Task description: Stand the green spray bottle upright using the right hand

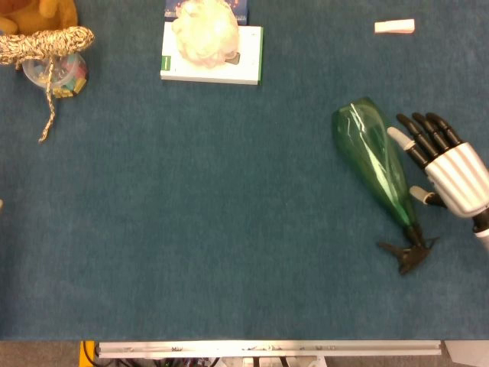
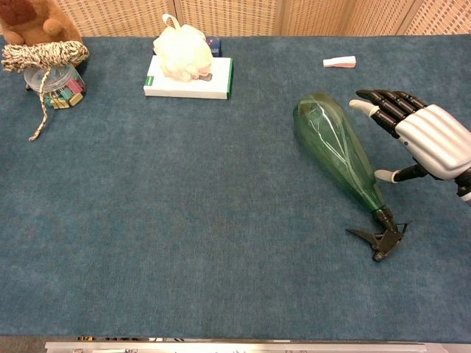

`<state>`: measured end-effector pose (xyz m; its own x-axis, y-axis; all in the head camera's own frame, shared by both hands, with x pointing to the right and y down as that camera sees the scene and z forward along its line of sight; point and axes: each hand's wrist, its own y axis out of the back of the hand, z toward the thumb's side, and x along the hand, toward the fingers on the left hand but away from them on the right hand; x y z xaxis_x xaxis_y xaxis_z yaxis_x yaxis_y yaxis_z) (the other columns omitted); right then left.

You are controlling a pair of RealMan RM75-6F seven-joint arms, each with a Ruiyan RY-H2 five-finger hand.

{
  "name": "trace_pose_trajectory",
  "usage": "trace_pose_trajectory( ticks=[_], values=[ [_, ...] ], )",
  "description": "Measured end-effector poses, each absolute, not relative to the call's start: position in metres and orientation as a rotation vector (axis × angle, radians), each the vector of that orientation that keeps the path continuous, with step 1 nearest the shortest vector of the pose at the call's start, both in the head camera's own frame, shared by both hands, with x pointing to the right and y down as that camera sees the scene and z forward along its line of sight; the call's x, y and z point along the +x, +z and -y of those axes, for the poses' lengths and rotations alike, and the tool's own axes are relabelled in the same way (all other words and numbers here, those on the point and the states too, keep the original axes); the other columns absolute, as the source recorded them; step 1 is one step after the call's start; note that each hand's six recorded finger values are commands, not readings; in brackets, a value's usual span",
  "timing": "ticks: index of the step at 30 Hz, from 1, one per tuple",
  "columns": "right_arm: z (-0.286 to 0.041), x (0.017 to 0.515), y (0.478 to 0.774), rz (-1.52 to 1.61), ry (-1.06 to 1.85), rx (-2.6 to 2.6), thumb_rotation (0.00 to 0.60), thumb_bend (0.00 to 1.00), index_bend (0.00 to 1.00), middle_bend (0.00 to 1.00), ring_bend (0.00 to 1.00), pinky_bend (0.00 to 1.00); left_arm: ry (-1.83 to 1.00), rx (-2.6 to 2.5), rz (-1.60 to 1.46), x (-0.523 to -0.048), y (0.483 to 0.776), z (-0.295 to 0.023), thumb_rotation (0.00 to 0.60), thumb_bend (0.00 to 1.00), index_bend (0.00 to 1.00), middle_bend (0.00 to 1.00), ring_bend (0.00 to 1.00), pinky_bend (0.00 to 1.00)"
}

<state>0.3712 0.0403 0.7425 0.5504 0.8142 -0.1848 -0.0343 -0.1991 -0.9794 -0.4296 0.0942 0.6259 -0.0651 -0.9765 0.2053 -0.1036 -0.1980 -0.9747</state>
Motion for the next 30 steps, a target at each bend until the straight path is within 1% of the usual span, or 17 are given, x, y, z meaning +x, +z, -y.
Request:
trace_pose_trajectory(
  ticks=[9, 30],
  values=[
    [-0.044, 0.355, 0.749, 0.721, 0.832, -1.683, 0.600, 0.00, 0.00, 0.00, 0.00, 0.11, -1.360, -1.387, -1.245, -0.431, 0.622, -0.095, 0.600, 0.03, 0.39, 0.31, 0.19, 0.37],
    [-0.058, 0.332, 0.748, 0.750, 0.741, -1.777, 0.600, 0.00, 0.00, 0.00, 0.00, 0.11, -1.355, -1.377, -1.256, -0.432, 0.619, -0.095, 0.600, 0.03, 0.39, 0.31, 0.19, 0.37]
  ],
)
